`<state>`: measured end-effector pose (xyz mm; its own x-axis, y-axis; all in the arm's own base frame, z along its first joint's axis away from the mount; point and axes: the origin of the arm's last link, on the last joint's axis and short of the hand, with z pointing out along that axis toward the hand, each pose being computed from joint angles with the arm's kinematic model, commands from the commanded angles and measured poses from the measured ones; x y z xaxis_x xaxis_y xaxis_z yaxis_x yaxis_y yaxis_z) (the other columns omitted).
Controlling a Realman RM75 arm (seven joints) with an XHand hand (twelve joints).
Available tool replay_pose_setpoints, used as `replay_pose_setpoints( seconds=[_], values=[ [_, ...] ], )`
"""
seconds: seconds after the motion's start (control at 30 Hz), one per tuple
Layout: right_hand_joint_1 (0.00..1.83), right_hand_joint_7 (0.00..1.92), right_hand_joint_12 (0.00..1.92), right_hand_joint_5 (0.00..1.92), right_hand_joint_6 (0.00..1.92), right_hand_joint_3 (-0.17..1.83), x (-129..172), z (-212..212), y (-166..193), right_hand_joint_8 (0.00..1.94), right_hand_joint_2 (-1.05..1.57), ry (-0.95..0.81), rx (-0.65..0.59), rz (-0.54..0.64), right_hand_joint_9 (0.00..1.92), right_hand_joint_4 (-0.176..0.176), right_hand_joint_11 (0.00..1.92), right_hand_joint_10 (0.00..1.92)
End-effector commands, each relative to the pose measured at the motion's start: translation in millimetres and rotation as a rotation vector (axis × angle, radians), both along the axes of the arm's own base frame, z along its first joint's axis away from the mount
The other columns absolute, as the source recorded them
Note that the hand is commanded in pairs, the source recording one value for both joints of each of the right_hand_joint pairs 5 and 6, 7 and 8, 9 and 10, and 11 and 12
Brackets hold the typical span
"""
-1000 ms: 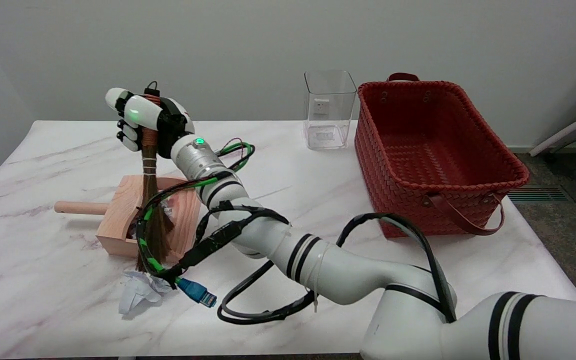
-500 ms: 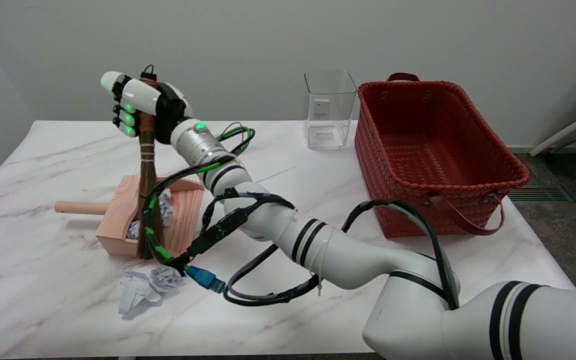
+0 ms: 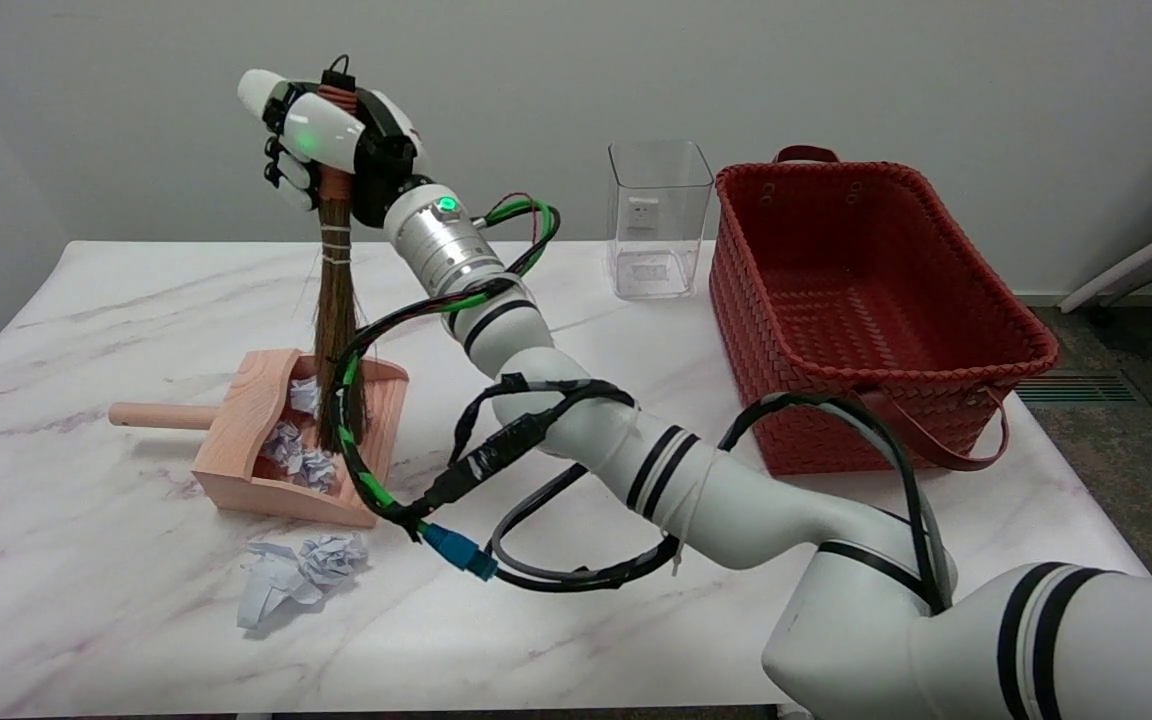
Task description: Sweep the paper ball into the dustpan.
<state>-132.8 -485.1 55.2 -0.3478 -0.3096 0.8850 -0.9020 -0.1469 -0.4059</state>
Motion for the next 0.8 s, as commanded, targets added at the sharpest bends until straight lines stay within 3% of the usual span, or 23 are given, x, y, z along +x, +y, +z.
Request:
replay_pose_setpoints(
  seconds=[0.03,0.23,0.43,0.57,0.8],
  values=[
    [0.91,1.92,1.85,1.92,1.92,1.22,21,30,32,1.92,1.35,-0.090,-0.033,0.109,1.92,0.000,1.85,1.92],
    [0.89,1.92,1.85,1.92,1.92,1.26,20,26,41,1.92,1.36,-0.106,-0.014,0.110,1.92,0.000,1.85,1.92],
    [0.85,1.92,1.87,1.92,1.92,1.29,52,8,69,1.92,1.42,-0.270,0.095,0.142,1.92,0.000,1.87,1.92],
    [0.83,1.92,1.89,1.92,1.92,1.34,47,-5,90,1.92,1.39,-0.361,0.166,0.095,1.92,0.000,1.89,1.92],
    [0.81,1.92,1.90,1.92,1.92,1.33,28,-32,118,1.92,1.31,-0.370,0.213,0.048,1.92,0.000,1.90,1.92]
  ],
)
